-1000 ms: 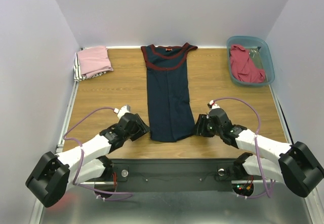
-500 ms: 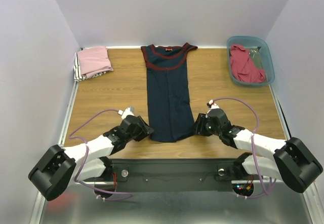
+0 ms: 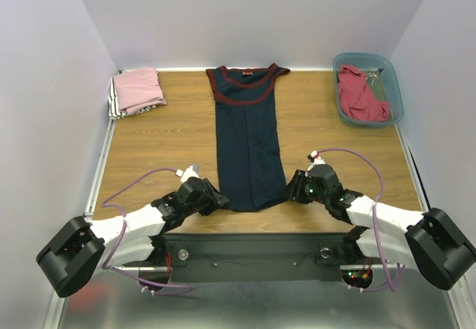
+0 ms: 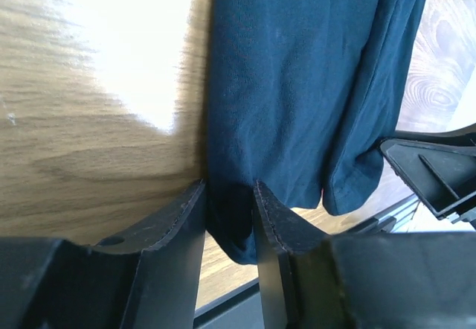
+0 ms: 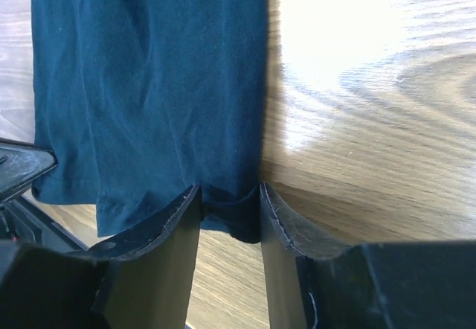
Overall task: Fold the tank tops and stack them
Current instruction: Fold the tank top
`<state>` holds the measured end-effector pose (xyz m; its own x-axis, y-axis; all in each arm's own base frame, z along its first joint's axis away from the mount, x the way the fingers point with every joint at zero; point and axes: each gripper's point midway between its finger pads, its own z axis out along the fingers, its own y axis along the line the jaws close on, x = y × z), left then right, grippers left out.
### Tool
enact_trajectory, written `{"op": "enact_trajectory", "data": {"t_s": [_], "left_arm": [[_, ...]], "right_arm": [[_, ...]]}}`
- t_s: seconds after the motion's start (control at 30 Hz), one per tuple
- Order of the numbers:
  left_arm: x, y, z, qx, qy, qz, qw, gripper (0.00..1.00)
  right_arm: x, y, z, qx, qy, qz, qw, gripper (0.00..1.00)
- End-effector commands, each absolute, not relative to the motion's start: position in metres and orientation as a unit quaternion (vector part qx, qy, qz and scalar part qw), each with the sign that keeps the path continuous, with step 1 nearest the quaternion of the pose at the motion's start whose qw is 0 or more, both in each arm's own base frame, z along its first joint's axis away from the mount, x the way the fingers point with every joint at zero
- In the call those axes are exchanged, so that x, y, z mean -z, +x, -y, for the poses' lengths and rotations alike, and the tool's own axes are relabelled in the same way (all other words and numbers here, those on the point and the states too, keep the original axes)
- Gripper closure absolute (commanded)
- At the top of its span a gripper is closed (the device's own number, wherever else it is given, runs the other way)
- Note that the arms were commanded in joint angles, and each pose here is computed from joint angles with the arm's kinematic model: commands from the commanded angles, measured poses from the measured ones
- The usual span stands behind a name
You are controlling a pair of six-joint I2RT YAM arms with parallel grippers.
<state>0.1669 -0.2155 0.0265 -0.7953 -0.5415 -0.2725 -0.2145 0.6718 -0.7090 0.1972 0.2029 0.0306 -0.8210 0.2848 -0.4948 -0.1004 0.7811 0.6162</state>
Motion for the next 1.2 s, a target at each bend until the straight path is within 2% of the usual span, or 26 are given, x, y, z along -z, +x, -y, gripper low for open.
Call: {"op": "enact_trajectory", "data": {"t_s": [0.0,0.07,0.1,0.17,0.23,0.37,0.67,0.87,1.0,1.13,1.17], "left_arm": [[-0.017,0.156,0.213,0.32,-0.21,-0.898,0.216,0.65],[-0.02,0.155,0.216,0.325,-0.205,-0.897,0.216,0.74],[-0.025,0.155,0.22,0.333,-0.2,-0.896,0.217,0.88],[-0.029,0.155,0.222,0.337,-0.192,-0.895,0.221,1.0],[-0.041,0.151,0.232,0.359,-0.176,-0.892,0.212,1.0],[-0.059,0.14,0.238,0.374,-0.163,-0.89,0.204,1.0],[-0.087,0.097,0.24,0.395,-0.139,-0.892,0.171,1.0],[-0.093,0.075,0.244,0.408,-0.15,-0.888,0.151,1.0],[-0.112,0.095,0.247,0.413,-0.151,-0.875,0.202,1.0],[-0.122,0.145,0.246,0.408,-0.158,-0.864,0.248,1.0],[-0.127,0.153,0.248,0.416,-0.153,-0.859,0.255,1.0]], "right_arm": [[-0.036,0.195,-0.211,-0.348,0.046,-0.892,0.285,0.6],[-0.042,0.196,-0.213,-0.356,0.045,-0.888,0.288,0.66],[-0.048,0.196,-0.216,-0.366,0.043,-0.884,0.289,0.69],[-0.057,0.195,-0.219,-0.381,0.046,-0.878,0.288,0.78],[-0.066,0.191,-0.22,-0.388,0.046,-0.876,0.284,0.9],[-0.08,0.173,-0.215,-0.389,0.048,-0.881,0.266,0.99],[-0.127,0.118,-0.226,-0.423,0.023,-0.877,0.228,1.0],[-0.132,0.095,-0.239,-0.415,0.011,-0.881,0.226,1.0],[-0.145,0.129,-0.236,-0.369,0.031,-0.879,0.3,1.0],[-0.162,0.166,-0.241,-0.311,0.036,-0.88,0.357,0.99],[-0.15,0.175,-0.243,-0.279,0.024,-0.892,0.356,1.0]]}}
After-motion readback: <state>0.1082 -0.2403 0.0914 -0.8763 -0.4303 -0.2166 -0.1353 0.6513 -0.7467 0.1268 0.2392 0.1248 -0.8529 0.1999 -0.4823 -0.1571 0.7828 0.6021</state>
